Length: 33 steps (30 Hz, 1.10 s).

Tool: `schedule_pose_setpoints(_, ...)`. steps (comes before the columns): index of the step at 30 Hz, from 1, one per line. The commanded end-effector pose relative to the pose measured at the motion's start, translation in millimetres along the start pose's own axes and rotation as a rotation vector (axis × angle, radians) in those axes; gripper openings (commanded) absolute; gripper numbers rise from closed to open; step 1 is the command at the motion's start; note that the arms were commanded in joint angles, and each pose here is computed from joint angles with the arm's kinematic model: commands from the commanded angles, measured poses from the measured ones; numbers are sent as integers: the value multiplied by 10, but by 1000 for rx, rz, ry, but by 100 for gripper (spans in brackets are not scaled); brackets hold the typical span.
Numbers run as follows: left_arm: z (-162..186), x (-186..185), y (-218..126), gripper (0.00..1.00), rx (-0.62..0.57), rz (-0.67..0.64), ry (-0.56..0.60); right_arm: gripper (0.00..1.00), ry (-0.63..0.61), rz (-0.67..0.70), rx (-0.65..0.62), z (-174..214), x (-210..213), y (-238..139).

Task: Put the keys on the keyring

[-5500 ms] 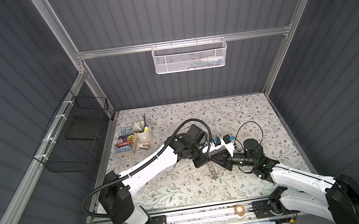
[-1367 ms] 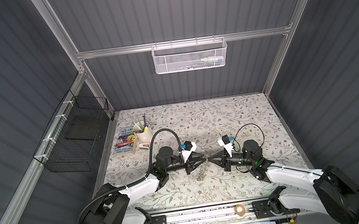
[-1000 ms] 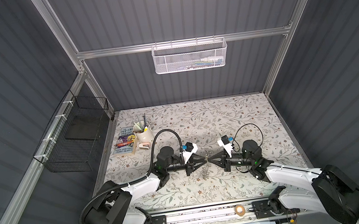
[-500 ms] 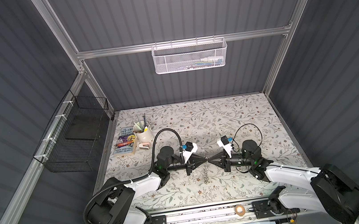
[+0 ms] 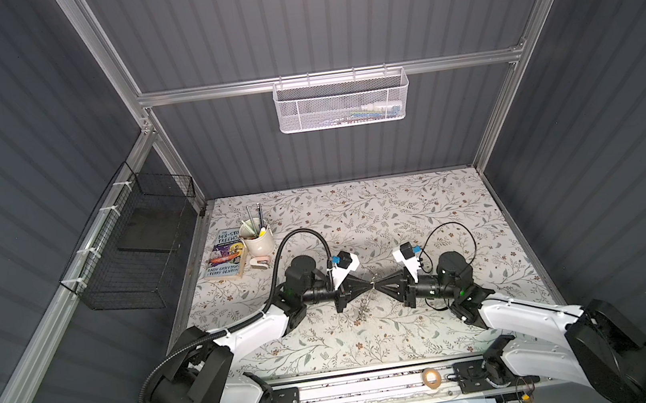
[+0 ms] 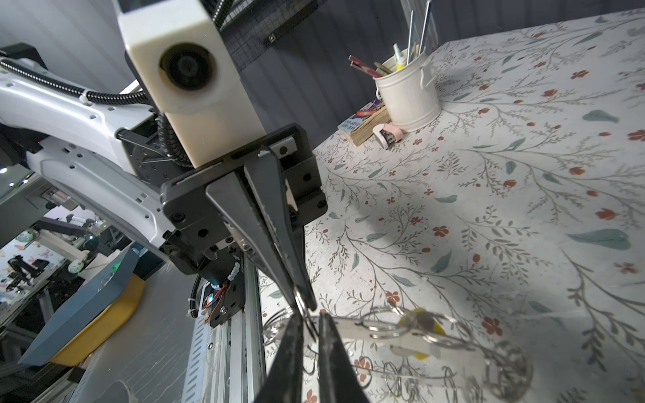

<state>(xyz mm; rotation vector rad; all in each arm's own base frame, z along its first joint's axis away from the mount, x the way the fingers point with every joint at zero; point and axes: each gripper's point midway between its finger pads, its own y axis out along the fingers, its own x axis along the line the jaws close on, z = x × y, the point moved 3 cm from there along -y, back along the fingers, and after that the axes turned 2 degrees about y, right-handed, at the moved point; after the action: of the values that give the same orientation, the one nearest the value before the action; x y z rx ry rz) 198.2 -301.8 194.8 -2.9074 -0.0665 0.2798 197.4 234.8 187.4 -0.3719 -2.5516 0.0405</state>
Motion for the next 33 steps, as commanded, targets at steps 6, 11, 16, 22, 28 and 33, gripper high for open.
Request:
schedule_pose_setpoints(6, -56, 46, -10, 0, 200, -45, 39, 34, -52, 57, -108, -160, 37, -189)
schedule_pose_setpoints(11, -61, 33, 21, 0, 312, -31, 57, 41, -42, 73, -107, -157, 14, -207)
schedule_pose_setpoints(16, -30, 28, 19, 0, 428, -9, 82, 43, -40, 109, -110, -149, -23, -232)
schedule_pose_setpoints(22, 24, 58, 60, 0, 554, 8, 118, 44, -21, 112, -96, -120, -62, -206)
schedule_pose_setpoints(28, -29, 93, 150, 0, 574, 16, 157, 44, -10, 113, -87, -103, -85, -186)
schedule_pose_setpoints(33, -21, 59, 117, 0, 642, 46, 193, 39, -7, 102, -62, -66, -99, -159)
